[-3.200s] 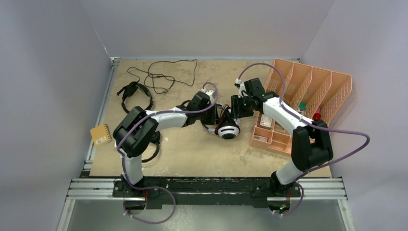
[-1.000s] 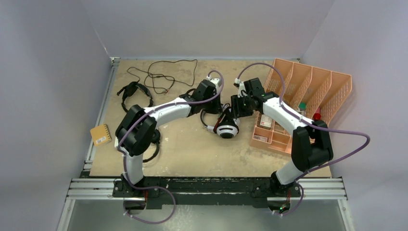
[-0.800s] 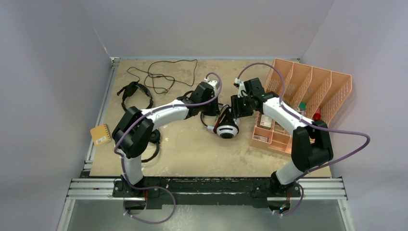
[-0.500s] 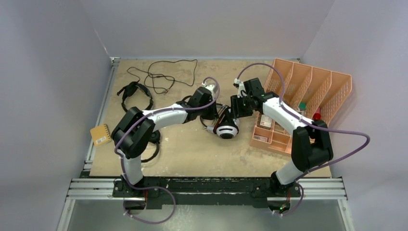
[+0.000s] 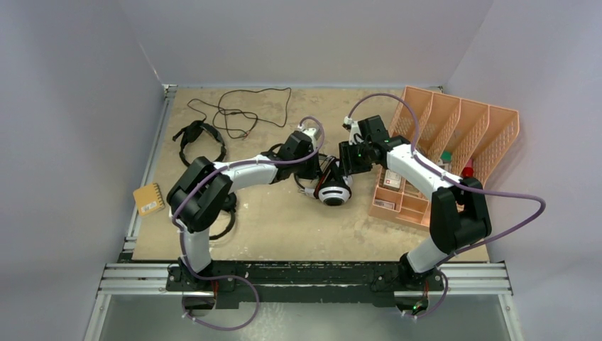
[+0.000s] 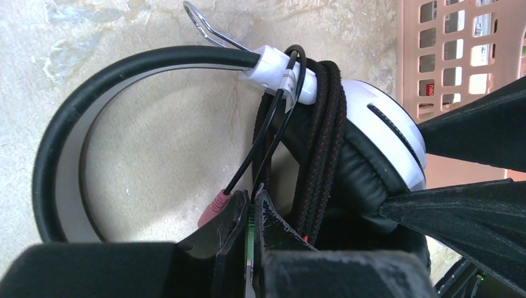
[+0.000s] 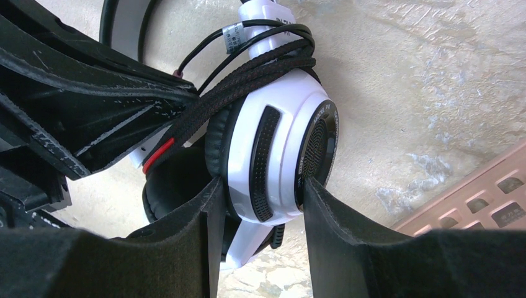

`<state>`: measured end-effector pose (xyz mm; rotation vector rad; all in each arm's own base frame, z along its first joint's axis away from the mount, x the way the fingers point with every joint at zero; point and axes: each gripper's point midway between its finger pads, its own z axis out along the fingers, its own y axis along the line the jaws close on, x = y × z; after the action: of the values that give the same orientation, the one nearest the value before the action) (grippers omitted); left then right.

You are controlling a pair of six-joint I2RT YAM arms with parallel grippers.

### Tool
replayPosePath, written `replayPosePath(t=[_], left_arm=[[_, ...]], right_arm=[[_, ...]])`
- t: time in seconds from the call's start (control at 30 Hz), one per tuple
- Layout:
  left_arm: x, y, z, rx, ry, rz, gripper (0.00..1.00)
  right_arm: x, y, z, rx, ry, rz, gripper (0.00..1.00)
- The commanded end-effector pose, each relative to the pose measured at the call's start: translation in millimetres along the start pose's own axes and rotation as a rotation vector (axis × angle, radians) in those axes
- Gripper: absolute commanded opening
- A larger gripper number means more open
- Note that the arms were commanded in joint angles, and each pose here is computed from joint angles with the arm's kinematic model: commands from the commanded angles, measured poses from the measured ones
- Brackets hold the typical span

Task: Wrap the headphones
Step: Adjust the headphones at the center of the board.

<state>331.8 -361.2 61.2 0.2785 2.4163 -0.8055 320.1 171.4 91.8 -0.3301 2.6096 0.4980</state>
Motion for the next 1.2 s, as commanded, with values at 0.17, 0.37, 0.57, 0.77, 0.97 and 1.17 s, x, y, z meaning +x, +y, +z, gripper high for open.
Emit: replayPosePath(t=[0.17,0.37,0.57,0.77,0.97,1.17], left_arm=[[-24.1,-12.0,-24.8,-0.019,-0.038,0.058,0.05],[-30.8,-14.5,-32.7,-0.026,-0.056,0.068,0.13],[-37.9,-17.9,-41.2,-0.026,-0.073,0.077,0.17],[-42.4,-21.5,-48.1,-0.023,-0.082,0.082,0.22],[-49.4,-23.7,-59.4,-0.03,-0.101,0.098,0.35],[-61.6,-30.3,-72.3,-0.021,-0.126,0.109,0.41]], right_arm=[[-11.5,10.6,-10.2,-0.041,-0.027,-0.02,0.48],[-14.1,13.8,-16.2,-0.05,-0.035,-0.041,0.53],[-17.2,16.3,-21.1,-0.056,-0.037,-0.047,0.58],[-24.8,19.6,-30.0,-0.056,-0.061,-0.054,0.65],[-26.8,17.1,-35.0,-0.035,-0.059,-0.066,0.72],[-33.7,18.3,-43.6,-0.027,-0.081,-0.077,0.73]])
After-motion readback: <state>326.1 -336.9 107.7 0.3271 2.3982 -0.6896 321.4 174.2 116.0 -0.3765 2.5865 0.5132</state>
